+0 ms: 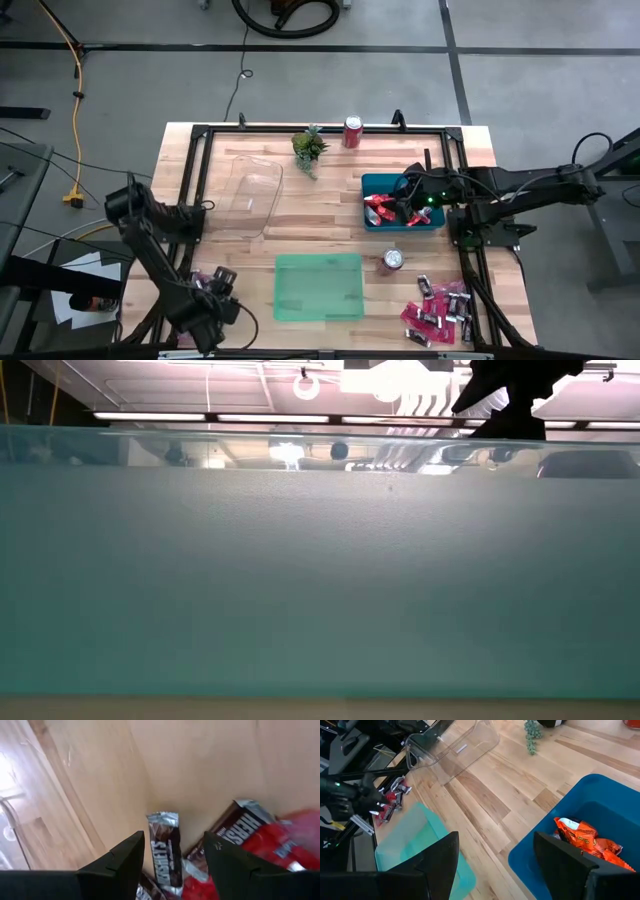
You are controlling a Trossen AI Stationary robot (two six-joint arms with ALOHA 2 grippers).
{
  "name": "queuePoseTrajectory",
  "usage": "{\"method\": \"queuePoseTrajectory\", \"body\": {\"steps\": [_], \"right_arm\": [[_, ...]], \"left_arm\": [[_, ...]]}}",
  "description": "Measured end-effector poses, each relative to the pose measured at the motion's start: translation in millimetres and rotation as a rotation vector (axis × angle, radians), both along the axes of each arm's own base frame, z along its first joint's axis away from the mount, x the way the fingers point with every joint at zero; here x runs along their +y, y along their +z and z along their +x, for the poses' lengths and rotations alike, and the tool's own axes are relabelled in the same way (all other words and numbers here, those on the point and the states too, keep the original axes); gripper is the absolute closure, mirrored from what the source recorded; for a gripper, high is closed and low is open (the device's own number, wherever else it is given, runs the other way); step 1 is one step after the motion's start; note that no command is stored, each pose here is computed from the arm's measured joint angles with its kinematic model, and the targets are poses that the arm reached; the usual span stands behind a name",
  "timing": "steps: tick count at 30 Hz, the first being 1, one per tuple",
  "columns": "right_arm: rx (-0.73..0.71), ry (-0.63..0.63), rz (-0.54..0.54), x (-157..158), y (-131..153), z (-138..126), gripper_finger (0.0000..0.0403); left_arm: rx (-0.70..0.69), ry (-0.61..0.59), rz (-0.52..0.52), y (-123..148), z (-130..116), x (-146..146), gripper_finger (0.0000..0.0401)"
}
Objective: Sort candy
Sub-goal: Put the brown chocolate bar into the transparent bin
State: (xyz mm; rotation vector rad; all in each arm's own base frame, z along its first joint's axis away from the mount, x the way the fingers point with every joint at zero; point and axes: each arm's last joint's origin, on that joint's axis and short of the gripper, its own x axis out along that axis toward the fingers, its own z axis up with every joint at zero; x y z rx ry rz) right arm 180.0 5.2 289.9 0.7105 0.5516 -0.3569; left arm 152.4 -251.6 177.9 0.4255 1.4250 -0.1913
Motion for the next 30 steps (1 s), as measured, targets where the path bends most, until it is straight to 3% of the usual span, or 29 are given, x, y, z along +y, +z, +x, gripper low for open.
{"method": "queuePoseTrajectory", "body": {"steps": [9, 16, 24, 30], "right_arm": [[0.000, 0.000, 0.000, 0.0, 0.0, 0.0, 0.0153], [0.001, 0.000, 0.000, 0.0, -0.1, 0.0, 0.0153], [0.001, 0.000, -0.001, 0.0, 0.0, -0.1, 0.0153], [0.001, 0.000, 0.000, 0.0, 0.0, -0.1, 0.0153]], "left_arm": [[0.020, 0.137, 0.043, -18.4, 2.0, 18.2, 0.0211], [-0.005, 0.072, -0.108, -20.0, -1.0, 19.8, 0.0211], [0.043, 0.069, -0.057, -36.1, -6.3, 34.4, 0.0211], [0.049, 0.033, -0.109, -40.7, -4.0, 34.2, 0.0211]]}}
